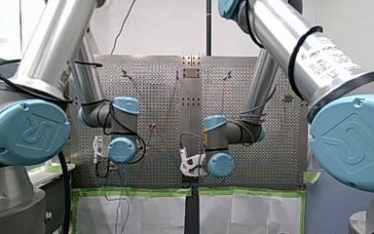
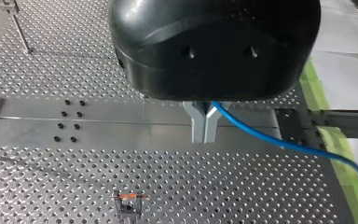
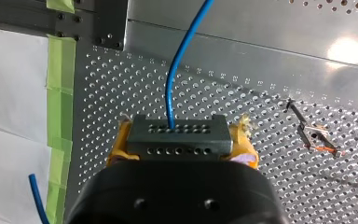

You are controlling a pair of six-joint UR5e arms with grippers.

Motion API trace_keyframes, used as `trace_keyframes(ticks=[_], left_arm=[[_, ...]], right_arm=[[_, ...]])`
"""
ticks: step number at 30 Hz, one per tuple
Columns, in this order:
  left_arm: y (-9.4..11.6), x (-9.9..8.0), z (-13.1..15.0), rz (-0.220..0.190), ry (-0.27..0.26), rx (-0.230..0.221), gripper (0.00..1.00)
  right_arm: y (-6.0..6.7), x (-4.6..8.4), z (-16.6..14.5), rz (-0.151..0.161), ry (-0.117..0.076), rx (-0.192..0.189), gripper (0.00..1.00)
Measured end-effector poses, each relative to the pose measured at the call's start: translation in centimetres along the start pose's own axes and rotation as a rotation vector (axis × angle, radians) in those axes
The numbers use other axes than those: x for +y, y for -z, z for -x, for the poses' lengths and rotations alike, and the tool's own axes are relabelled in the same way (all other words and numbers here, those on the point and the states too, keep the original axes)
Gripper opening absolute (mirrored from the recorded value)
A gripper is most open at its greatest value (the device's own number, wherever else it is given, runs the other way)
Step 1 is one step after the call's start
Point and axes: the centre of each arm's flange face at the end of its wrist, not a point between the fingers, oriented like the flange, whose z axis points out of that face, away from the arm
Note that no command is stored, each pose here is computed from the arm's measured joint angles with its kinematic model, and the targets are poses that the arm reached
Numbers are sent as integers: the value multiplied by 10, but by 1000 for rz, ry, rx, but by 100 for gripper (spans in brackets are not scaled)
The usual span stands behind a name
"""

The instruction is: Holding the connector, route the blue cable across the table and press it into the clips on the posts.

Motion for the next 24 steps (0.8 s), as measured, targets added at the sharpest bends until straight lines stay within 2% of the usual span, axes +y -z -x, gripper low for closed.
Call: trace_keyframes(ticks=[6, 16, 20, 23, 24], left_arm=[[18, 13, -4, 2, -21, 28, 2], [22, 16, -7, 0, -29, 37, 2], [18, 9, -5, -25, -38, 38, 2], [10, 3, 5, -36, -18, 24, 2], [7, 1, 8, -38, -12, 19, 2]], right_arm=[[0, 0, 0, 0, 0, 0, 0], [0, 0, 0, 0, 0, 0, 0], [-3, -5, -14, 4, 15, 17, 0], [-6, -14, -34, -7, 30, 44, 0], [-7, -16, -41, -12, 30, 52, 0]])
